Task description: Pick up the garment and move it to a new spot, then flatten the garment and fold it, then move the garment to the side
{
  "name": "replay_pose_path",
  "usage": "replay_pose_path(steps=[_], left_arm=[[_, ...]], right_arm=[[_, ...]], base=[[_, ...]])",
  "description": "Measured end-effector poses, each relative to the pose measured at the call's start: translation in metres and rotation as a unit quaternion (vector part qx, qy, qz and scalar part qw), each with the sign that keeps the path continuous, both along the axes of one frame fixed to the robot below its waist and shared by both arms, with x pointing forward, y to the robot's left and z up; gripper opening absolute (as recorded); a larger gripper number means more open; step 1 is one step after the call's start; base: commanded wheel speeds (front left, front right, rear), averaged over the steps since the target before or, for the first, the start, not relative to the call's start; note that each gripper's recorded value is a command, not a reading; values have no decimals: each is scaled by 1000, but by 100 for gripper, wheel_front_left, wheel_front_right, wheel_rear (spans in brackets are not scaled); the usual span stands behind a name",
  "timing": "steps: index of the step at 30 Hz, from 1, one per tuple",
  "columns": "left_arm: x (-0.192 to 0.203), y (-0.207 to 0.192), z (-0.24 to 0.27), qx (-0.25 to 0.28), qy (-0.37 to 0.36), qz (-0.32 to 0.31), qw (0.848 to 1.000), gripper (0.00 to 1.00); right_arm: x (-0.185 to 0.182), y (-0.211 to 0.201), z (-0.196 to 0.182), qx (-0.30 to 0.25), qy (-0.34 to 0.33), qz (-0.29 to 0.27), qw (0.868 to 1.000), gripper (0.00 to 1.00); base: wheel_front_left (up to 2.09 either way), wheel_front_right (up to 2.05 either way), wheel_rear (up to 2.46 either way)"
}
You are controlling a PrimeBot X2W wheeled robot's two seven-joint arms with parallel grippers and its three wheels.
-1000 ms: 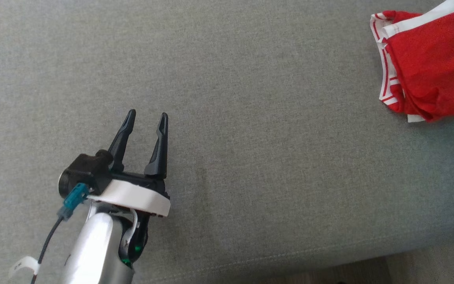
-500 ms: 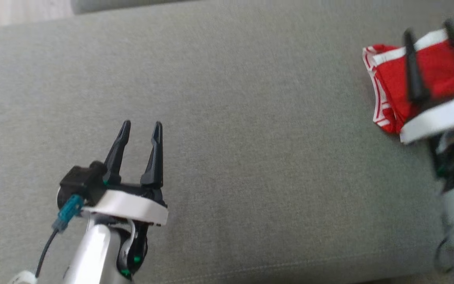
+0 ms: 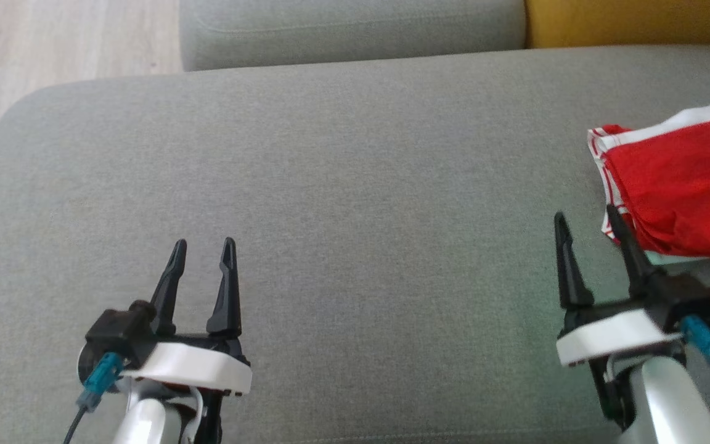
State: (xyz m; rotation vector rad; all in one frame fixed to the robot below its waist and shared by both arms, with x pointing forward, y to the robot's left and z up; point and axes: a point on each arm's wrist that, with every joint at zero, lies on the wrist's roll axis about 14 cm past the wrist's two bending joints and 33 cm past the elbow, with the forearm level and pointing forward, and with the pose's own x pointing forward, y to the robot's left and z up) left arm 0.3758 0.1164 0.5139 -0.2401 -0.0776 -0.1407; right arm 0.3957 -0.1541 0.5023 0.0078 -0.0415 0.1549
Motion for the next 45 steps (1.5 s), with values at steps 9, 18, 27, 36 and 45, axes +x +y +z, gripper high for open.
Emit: replay_pose_path(steps=[9, 18, 27, 36, 45], left_arm=[[-13, 16, 18, 27, -30, 31, 999, 100], [-21, 18, 13, 49, -26, 35, 998, 100], [-20, 23, 15, 55, -29, 43, 997, 100], [-24, 25, 15, 31, -27, 42, 998, 100], [-33, 33, -19, 25, 28, 47, 998, 0]], right_arm=[[-11, 7, -6, -16, 0, 9, 1000, 100], [-11, 3, -2, -12, -7, 1, 1000, 100], [-11, 1, -1, -6, -8, -2, 1000, 100], [-13, 1, 3, -3, -13, -3, 1000, 100], [-24, 0, -28, -4, 37, -4, 999, 0]], base=[[0, 0, 0], [0, 0, 0], [0, 0, 0], [0, 0, 0], [0, 0, 0]])
